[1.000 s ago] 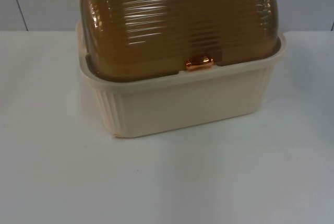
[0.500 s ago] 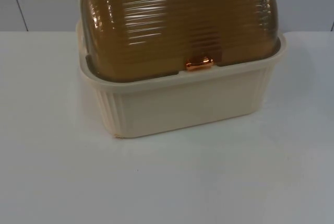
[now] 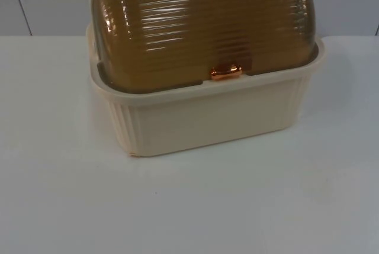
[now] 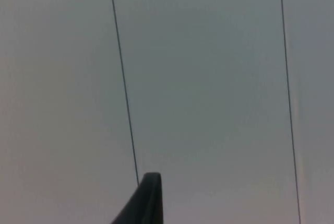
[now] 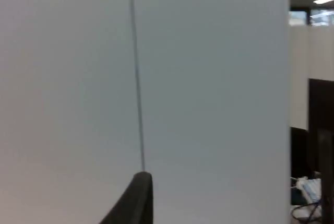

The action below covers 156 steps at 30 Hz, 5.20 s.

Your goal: Open the box lid with the left hand, place the block into the box with the right hand, then close the box lid with the left hand.

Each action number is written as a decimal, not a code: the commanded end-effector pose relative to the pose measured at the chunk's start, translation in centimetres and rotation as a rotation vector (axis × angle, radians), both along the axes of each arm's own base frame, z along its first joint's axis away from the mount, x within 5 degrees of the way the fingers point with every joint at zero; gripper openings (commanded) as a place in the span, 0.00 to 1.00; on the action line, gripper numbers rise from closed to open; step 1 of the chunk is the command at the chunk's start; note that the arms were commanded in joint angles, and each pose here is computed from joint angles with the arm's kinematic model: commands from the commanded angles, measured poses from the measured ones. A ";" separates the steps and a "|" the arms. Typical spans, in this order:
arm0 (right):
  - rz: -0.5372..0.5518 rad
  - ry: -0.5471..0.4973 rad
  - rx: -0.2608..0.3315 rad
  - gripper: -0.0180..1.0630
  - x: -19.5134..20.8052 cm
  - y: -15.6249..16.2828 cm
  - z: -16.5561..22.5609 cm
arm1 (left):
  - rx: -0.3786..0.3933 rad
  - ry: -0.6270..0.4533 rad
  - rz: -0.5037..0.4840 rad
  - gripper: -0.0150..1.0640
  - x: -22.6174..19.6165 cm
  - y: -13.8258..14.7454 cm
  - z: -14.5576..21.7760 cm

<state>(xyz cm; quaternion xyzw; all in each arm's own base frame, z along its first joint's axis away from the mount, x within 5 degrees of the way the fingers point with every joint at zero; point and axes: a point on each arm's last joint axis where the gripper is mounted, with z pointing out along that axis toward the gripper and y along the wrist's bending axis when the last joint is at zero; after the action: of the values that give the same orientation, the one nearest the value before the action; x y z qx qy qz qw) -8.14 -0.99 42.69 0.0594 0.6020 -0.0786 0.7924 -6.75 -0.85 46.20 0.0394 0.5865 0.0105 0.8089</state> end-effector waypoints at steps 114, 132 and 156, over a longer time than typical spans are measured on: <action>0.273 0.749 0.041 0.99 7.4 1.0 -14.7 | -0.060 0.808 0.112 0.97 6.3 1.1 -18.8; 0.273 0.749 0.041 0.99 7.4 1.0 -14.7 | -0.084 0.806 0.136 0.97 6.2 1.3 -18.7; 0.271 0.749 0.040 0.99 7.4 1.0 -14.7 | -0.084 0.806 0.136 0.97 6.2 1.3 -18.7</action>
<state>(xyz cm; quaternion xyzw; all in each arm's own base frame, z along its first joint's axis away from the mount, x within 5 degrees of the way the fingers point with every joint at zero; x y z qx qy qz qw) -0.85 0.00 28.11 -0.0359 0.8547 0.0257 0.5172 -0.58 0.43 27.54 -0.0310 0.8597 0.0240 0.5093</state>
